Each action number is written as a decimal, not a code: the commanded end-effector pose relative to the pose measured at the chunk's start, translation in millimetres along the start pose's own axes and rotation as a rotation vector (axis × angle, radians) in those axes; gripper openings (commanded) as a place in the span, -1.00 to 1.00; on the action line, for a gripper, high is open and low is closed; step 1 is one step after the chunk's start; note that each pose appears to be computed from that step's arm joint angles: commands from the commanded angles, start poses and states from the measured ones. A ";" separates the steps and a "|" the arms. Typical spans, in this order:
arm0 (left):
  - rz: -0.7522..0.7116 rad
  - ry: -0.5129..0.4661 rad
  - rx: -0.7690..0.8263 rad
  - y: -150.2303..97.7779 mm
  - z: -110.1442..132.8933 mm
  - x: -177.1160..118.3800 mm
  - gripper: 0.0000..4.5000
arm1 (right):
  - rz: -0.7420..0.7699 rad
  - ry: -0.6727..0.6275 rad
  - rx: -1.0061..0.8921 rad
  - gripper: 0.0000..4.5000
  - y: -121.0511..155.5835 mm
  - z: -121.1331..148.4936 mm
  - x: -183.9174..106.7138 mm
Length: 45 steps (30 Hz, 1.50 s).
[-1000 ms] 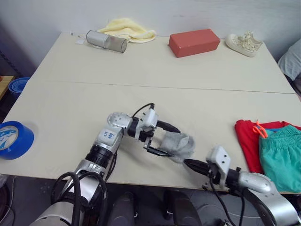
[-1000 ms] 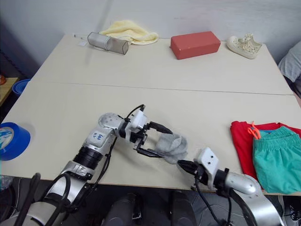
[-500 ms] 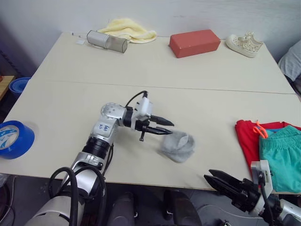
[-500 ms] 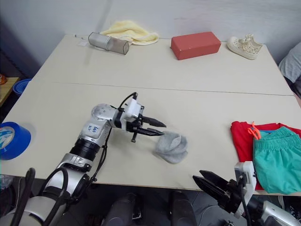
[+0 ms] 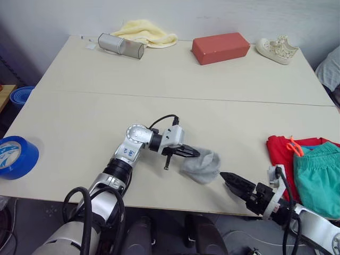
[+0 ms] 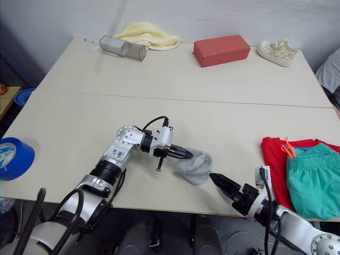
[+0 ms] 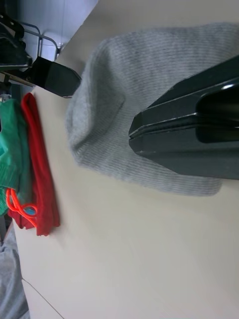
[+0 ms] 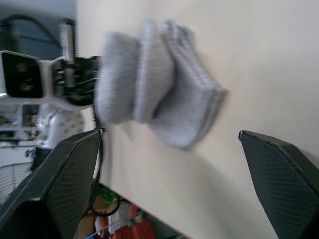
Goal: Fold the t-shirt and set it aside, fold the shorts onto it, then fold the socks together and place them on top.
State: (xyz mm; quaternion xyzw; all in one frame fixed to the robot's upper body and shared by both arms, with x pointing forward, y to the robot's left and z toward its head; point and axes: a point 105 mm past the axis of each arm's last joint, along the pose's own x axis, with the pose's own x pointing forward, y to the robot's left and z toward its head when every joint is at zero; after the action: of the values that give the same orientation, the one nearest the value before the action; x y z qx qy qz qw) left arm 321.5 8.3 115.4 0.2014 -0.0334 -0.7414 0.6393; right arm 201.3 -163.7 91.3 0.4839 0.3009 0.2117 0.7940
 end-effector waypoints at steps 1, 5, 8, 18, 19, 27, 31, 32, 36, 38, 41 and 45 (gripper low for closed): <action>0.001 0.009 0.032 -3.8 0.5 4.5 -1.00 | 0.024 0.002 0.055 0.99 6.8 -5.1 12.0; -0.011 0.029 0.035 -6.5 -1.8 11.0 -1.00 | 0.040 0.004 0.072 0.99 11.8 -5.1 25.1; -0.032 0.047 0.045 -9.8 -2.8 17.7 -1.00 | 0.049 -0.006 0.074 0.99 13.7 -2.0 27.8; -0.085 0.112 0.030 -18.8 -12.4 23.7 -1.00 | -0.005 0.028 0.066 0.99 8.5 -0.3 40.7; -0.083 0.114 0.033 -18.3 -12.4 23.8 -1.00 | -0.006 0.029 0.072 0.99 8.5 -0.1 42.9; -0.063 0.126 0.015 -15.7 -15.4 19.1 -1.00 | -0.083 0.081 0.077 0.99 2.8 -7.5 61.8; -0.049 0.124 0.014 -14.2 -16.2 15.3 -1.00 | -0.092 0.098 0.093 0.82 1.0 -9.6 64.5; -0.044 0.122 0.013 -13.7 -16.2 14.5 -1.00 | -0.095 0.095 0.096 0.72 -0.4 -8.4 64.4; -0.038 0.109 0.008 -13.5 -16.0 11.7 -1.00 | -0.095 0.096 0.097 0.08 -2.4 -6.6 65.3; -0.035 0.108 0.008 -13.6 -16.8 9.8 -1.00 | -0.093 0.096 0.098 -0.21 -3.1 -6.5 67.0; -0.026 0.099 0.012 -13.0 -16.7 7.5 -1.00 | -0.087 0.100 0.095 -0.70 -3.0 -7.2 69.4; -0.003 0.069 0.010 -11.1 -13.6 2.4 -1.00 | -0.069 0.095 0.092 -0.92 -0.8 -6.9 71.1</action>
State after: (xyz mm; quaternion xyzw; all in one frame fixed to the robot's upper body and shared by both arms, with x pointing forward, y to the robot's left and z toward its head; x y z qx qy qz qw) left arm 315.2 7.2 95.5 0.2395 -0.0051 -0.7380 0.6309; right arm 251.9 -118.2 79.8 0.4992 0.3482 0.1993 0.7680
